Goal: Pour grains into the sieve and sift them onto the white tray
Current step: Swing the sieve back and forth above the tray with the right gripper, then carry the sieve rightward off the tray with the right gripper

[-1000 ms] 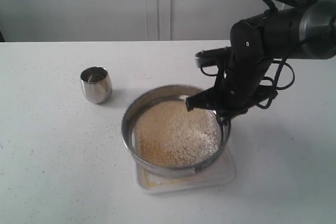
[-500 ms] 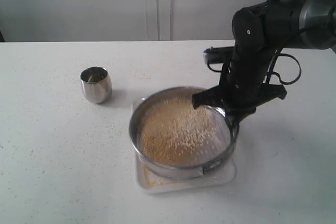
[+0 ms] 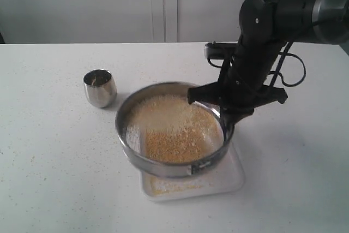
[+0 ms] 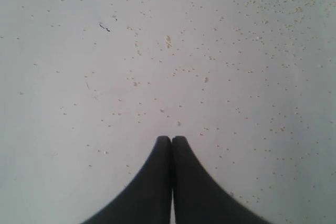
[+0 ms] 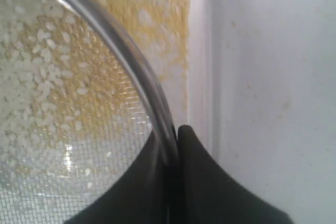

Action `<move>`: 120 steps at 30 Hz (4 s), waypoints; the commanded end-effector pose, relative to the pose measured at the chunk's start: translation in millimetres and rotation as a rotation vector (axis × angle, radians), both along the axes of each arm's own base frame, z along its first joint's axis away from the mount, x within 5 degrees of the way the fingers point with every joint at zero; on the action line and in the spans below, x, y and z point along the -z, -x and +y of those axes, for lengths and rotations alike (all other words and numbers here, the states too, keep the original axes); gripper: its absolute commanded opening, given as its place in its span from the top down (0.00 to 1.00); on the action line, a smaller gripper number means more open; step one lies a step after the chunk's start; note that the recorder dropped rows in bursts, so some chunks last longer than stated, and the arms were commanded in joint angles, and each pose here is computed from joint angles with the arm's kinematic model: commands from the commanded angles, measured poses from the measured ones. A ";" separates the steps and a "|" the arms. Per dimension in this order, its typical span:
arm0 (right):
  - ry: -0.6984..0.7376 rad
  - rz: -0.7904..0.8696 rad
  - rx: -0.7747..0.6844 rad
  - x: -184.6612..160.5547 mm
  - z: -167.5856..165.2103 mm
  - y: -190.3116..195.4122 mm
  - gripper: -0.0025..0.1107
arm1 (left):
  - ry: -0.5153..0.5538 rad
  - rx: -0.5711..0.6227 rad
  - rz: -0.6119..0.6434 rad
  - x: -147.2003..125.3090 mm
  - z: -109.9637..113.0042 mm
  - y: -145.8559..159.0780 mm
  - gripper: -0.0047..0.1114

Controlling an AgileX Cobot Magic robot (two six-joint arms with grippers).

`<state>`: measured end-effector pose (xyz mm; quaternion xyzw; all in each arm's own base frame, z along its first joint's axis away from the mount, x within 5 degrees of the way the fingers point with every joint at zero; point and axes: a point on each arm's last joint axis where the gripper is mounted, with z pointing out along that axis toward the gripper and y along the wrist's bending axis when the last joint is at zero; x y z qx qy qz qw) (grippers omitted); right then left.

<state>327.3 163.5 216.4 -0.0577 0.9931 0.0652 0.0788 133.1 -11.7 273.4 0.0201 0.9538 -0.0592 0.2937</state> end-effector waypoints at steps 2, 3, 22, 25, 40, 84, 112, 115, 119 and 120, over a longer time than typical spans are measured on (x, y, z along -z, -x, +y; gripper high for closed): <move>-0.124 -0.202 0.069 0.7 7.6 -17.8 0.98 | 0.010 -0.002 0.009 1.4 -0.5 2.5 0.96; -0.028 -0.032 0.029 6.1 0.2 0.1 0.98 | 0.010 -0.002 0.009 1.4 -0.5 2.5 0.96; -0.152 -0.226 0.051 11.5 8.4 -14.0 0.98 | 0.010 -0.002 0.009 1.4 -0.5 2.5 0.96; -0.145 -0.208 0.049 12.2 8.0 -12.5 0.98 | 0.010 -0.002 0.009 1.4 -0.5 2.5 0.96; -0.103 -0.269 0.030 -6.4 0.4 -8.3 0.98 | 0.010 -0.002 0.009 1.4 -0.5 2.5 0.96; -0.058 -0.148 0.120 -11.9 -57.0 -9.0 0.98 | 0.010 -0.002 0.009 1.4 -0.5 2.5 0.96; -0.051 -0.212 0.417 -1.1 -171.7 -36.9 0.98 | 0.010 -0.002 0.009 1.4 -0.5 2.5 0.96; -0.060 -0.204 0.470 5.9 -179.7 -39.9 0.98 | 0.010 -0.002 0.009 1.4 -0.5 2.5 0.96; -0.073 -0.188 0.540 14.8 -192.1 -42.5 0.98 | 0.010 -0.002 0.009 1.4 -0.5 2.5 0.96; -0.073 -0.194 0.554 16.6 -196.1 -43.5 0.98 | 0.010 -0.002 0.009 1.4 -0.5 2.5 0.96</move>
